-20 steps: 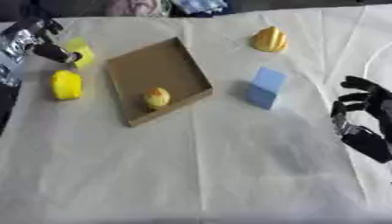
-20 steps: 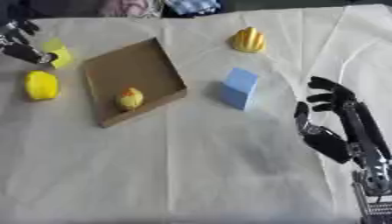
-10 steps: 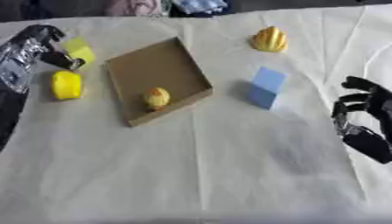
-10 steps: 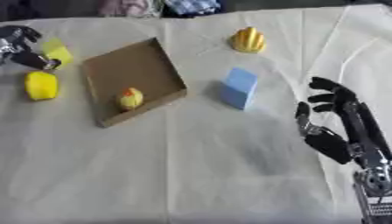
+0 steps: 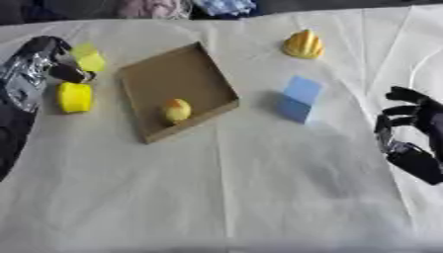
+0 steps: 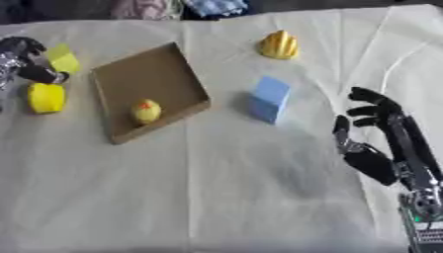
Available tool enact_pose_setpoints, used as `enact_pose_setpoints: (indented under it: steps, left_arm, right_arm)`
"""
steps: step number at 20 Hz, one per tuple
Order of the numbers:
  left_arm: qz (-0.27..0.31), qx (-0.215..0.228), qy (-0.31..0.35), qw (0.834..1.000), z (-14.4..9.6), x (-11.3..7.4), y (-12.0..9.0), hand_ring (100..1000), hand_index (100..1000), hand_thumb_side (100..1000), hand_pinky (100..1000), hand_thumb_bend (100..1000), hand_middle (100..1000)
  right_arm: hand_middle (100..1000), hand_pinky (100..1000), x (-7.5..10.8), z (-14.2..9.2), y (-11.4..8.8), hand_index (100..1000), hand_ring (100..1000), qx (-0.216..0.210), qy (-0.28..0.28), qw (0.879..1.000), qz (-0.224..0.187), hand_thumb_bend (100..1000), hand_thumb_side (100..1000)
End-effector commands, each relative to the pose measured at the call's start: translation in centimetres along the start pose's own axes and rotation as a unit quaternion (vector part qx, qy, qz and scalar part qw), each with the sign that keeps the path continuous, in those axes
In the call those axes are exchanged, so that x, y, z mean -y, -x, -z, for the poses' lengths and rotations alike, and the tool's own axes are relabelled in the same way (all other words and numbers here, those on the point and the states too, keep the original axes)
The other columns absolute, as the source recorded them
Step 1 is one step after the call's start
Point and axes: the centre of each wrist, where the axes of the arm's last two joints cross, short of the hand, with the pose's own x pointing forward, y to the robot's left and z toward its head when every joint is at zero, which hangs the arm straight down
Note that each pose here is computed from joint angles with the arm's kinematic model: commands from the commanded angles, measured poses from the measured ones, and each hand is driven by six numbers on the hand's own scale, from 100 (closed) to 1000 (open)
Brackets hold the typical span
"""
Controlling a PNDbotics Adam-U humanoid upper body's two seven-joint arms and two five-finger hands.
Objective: Pick up objects on the table and place them in the box.
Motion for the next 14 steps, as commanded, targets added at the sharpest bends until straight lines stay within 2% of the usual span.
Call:
enact_pose_setpoints:
  steps: [1, 6, 11, 14]
  left_arm:
    - [0.004, -0.003, -0.006, 1.0, 0.0, -1.1, 0.2, 696, 819, 235, 719, 497, 750]
    - [0.004, -0.001, -0.019, 1.0, 0.0, -1.2, 0.2, 590, 722, 193, 668, 463, 614]
    - [0.002, 0.006, -0.048, 0.999, -0.2, -1.7, 0.0, 532, 665, 146, 634, 406, 547]
    - [0.002, 0.02, -0.077, 0.997, -0.4, -2.7, -0.5, 504, 635, 134, 619, 403, 517]
  right_arm:
    - [804, 675, 0.5, 0.2, -0.3, 891, 734, 0.009, 0.0, 1.0, -0.008, 100, 355]
    - [804, 675, 0.5, 0.2, -0.3, 891, 734, 0.008, 0.0, 1.0, -0.008, 100, 359]
    - [804, 675, 0.5, 0.2, -0.3, 891, 734, 0.008, 0.001, 1.0, -0.007, 100, 359]
    - [804, 675, 0.6, 0.2, -0.2, 891, 734, 0.008, 0.002, 1.0, -0.008, 100, 360]
